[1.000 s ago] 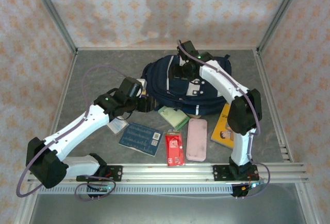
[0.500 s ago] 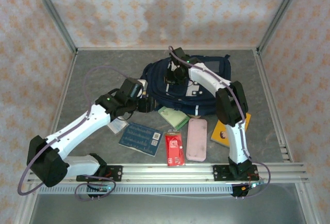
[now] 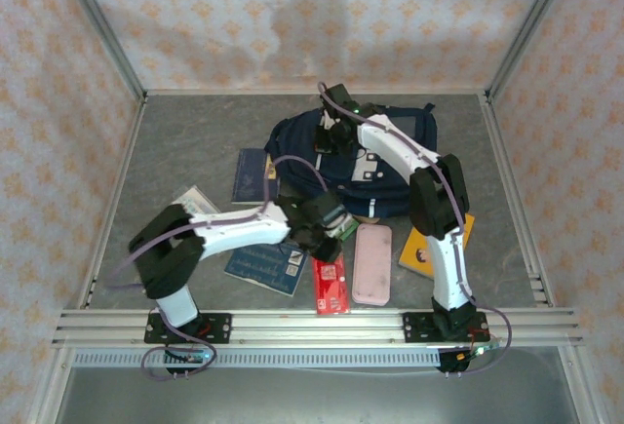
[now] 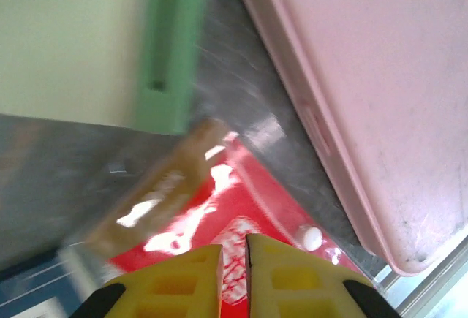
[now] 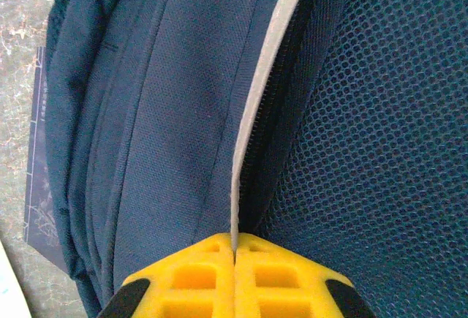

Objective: Pack the student bag
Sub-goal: Move the loose stationery to the bottom-center of the table.

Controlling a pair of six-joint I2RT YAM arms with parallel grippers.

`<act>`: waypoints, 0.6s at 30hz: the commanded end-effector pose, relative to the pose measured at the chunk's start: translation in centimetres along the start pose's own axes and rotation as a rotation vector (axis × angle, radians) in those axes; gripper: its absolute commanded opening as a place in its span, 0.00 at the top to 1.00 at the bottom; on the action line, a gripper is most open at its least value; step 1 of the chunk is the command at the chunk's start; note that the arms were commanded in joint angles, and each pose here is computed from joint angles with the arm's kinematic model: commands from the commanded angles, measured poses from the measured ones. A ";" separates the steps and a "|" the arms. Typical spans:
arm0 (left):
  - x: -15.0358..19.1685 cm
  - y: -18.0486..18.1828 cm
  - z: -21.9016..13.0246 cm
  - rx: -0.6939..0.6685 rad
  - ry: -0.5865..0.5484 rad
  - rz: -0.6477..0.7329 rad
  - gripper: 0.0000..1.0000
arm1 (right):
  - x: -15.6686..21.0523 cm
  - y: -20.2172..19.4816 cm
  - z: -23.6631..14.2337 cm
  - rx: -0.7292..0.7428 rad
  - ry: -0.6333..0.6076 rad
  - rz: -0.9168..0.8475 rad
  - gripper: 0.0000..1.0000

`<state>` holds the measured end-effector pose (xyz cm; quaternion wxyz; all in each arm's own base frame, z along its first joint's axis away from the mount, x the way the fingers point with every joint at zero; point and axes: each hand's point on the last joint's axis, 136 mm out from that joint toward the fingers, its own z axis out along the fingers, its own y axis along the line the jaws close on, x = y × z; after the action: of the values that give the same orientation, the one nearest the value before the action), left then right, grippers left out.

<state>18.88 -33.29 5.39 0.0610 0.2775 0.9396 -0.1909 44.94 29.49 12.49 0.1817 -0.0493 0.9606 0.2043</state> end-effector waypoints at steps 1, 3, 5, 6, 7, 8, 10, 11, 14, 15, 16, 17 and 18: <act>1.0 -1.3 1.1 0.006 0.077 0.062 0.85 | -2.3 -0.4 -2.3 0.026 -0.072 -0.017 1.00; 0.9 -0.9 1.9 -0.023 0.089 0.061 0.85 | -2.4 -0.3 -2.5 0.023 -0.076 -0.018 1.00; 0.9 -0.1 2.4 -0.067 0.106 0.064 0.85 | -2.5 -0.2 -2.6 0.023 -0.079 -0.022 1.00; 1.0 0.5 2.6 -0.095 0.116 0.065 0.85 | -2.5 -0.3 -2.7 0.024 -0.078 -0.022 1.00; 1.1 1.0 2.7 -0.128 0.121 0.069 0.86 | -2.6 -0.1 -2.8 0.022 -0.079 -0.025 1.00; 1.1 1.8 2.9 -0.166 0.125 0.072 0.86 | -2.6 -0.1 -2.8 0.022 -0.078 -0.029 1.00; 0.9 2.9 2.7 -0.221 0.122 0.070 0.88 | -2.5 -0.1 -2.8 0.018 -0.074 -0.033 1.00; 1.3 4.2 3.6 -0.260 0.147 0.054 0.89 | -2.5 -0.1 -2.9 0.019 -0.074 -0.037 1.00; 0.8 6.3 3.1 -0.309 0.118 0.013 0.90 | -2.4 -0.4 -2.9 0.033 -0.073 -0.046 1.00; 0.6 6.7 3.0 -0.310 0.105 -0.002 0.90 | -2.3 -0.4 -2.9 0.035 -0.069 -0.046 1.00; -0.3 6.3 1.8 -0.285 0.054 -0.006 0.90 | -2.3 -0.5 -2.9 0.033 -0.068 -0.049 1.00; -1.0 5.8 0.9 -0.263 0.009 -0.004 0.90 | -2.2 -0.4 -2.9 0.028 -0.067 -0.050 1.00; -1.8 5.2 -0.3 -0.241 -0.042 0.003 0.90 | -2.2 -0.2 -3.0 0.018 -0.066 -0.053 1.00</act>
<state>20.62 -32.22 2.62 0.0559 0.2858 0.9502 -0.1106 45.38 29.14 13.33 0.1915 -0.0627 0.9590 0.1993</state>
